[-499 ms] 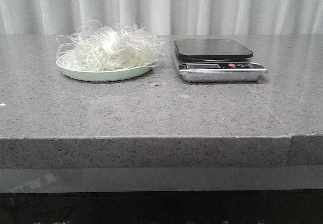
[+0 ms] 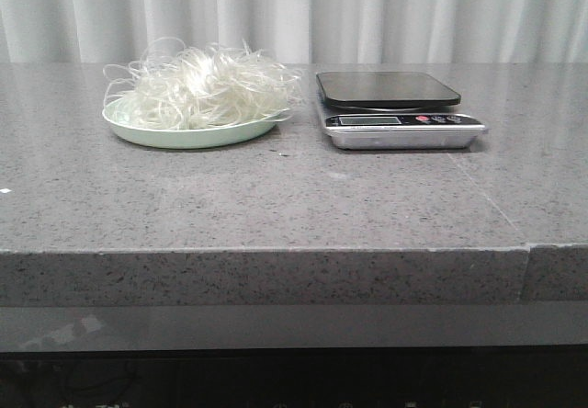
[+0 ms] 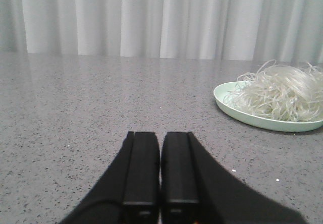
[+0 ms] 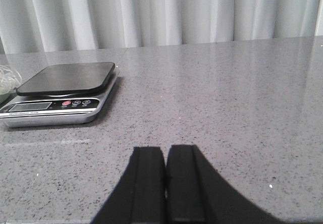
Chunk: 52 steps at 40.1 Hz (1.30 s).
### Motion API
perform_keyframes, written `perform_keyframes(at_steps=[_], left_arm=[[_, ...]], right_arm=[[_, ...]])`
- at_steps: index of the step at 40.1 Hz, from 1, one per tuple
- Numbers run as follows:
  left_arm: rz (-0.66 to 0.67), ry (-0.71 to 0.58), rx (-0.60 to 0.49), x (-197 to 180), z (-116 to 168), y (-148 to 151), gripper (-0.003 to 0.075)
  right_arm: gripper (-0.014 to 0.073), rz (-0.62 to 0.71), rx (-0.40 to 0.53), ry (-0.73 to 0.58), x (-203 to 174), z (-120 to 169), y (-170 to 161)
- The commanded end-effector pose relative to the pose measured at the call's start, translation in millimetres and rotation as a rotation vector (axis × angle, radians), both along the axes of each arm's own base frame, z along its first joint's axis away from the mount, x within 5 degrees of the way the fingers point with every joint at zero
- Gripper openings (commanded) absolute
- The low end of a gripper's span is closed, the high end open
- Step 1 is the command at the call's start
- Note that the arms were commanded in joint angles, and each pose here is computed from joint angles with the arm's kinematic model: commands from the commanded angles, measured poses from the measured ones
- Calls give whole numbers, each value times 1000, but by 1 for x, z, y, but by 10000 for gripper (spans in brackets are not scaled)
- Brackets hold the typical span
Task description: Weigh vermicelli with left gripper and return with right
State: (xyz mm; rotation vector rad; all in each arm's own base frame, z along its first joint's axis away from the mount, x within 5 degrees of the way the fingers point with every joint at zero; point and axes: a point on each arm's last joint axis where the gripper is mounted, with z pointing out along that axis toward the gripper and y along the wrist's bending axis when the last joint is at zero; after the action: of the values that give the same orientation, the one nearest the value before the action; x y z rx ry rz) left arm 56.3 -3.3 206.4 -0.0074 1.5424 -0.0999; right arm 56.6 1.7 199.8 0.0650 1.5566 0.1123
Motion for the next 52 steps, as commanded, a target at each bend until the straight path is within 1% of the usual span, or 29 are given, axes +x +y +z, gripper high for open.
perform_keyframes(at_steps=[1, 9, 15, 21, 25, 29, 33, 39, 43, 45, 49, 52], left_arm=[[1, -72, -6, -1, -3, 0, 155], [1, -83, -7, -1, -2, 0, 155], [1, -162, -11, -2, 9, 0, 155], [1, -228, -15, -10, 42, 1, 155], [2, -280, -11, -19, 71, 1, 155], [3, -329, -10, -31, 98, 2, 155], [4, -337, -10, -37, 121, 2, 155], [4, -282, -7, -34, 151, 2, 155], [5, -203, -3, -25, 168, 2, 155], [5, -142, 1, -16, 174, 1, 155], [5, -52, 6, 0, 180, 0, 155], [5, 4, 9, 13, 178, 0, 155]], right_arm=[[165, -8, 6, -101, -2, 9, -1], [165, -8, 5, -103, -2, 9, -1], [165, -8, 5, -126, -3, 18, -1], [165, -7, 5, -193, -11, 50, -1], [165, -9, -14, -216, -18, 74, -1], [165, -12, -28, -220, -22, 97, -1], [165, -12, -29, -212, -24, 121, -1], [165, -11, -30, -169, -19, 153, -1], [165, -10, -31, -115, -13, 171, -1], [165, -9, -32, -80, -9, 180, -1], [165, -8, -34, 2, 2, 187, 0], [165, -7, -36, 80, 14, 185, 0]])
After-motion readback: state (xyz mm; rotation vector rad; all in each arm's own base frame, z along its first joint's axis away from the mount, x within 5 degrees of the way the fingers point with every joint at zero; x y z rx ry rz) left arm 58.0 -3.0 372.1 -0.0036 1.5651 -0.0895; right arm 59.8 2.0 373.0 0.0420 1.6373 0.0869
